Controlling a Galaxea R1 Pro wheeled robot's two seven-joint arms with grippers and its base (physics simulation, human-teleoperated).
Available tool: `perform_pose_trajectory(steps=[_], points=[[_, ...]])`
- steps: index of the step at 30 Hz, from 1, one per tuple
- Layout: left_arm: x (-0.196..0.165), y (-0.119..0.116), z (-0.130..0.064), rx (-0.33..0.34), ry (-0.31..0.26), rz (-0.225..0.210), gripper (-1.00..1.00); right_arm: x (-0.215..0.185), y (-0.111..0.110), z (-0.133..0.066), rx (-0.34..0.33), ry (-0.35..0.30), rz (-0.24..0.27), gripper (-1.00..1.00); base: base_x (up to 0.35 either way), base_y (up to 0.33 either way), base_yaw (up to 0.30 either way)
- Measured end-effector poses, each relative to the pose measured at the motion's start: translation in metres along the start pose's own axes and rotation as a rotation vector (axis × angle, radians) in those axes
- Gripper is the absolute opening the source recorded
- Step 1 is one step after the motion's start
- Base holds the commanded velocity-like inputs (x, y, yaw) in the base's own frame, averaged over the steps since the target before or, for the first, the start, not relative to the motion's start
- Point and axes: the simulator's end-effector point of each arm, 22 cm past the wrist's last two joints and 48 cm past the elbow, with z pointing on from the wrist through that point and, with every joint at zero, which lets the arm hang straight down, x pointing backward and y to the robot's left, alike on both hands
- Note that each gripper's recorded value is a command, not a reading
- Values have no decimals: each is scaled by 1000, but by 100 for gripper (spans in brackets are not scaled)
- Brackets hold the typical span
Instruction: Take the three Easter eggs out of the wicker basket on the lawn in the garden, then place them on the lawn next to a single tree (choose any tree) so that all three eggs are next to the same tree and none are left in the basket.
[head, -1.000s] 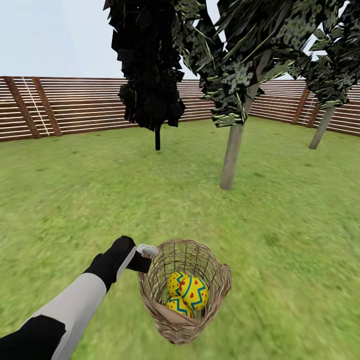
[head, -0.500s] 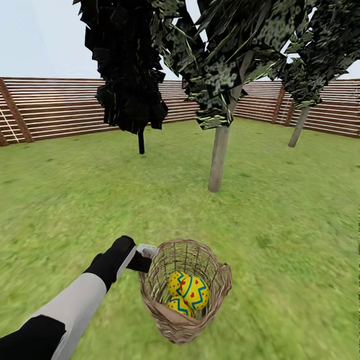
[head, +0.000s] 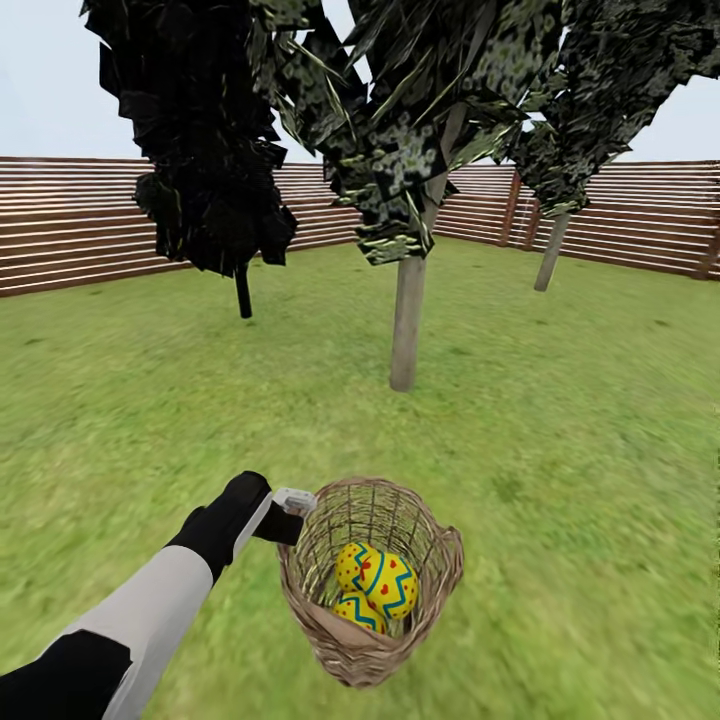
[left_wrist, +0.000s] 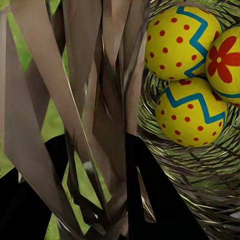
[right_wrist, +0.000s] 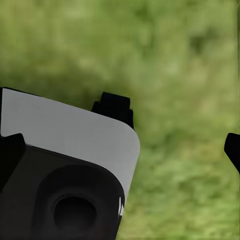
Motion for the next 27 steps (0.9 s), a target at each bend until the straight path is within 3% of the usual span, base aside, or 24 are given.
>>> perform_pose_trajectory(steps=[7, 27], points=[[-1, 1, -2, -2, -3, 0, -100, -2, 0, 0, 1, -7, -1, 100, 289, 130, -164], [0, 1, -1, -6, -1, 3, -100, -2, -2, 0, 7, -7, 1, 100, 289, 130, -3]])
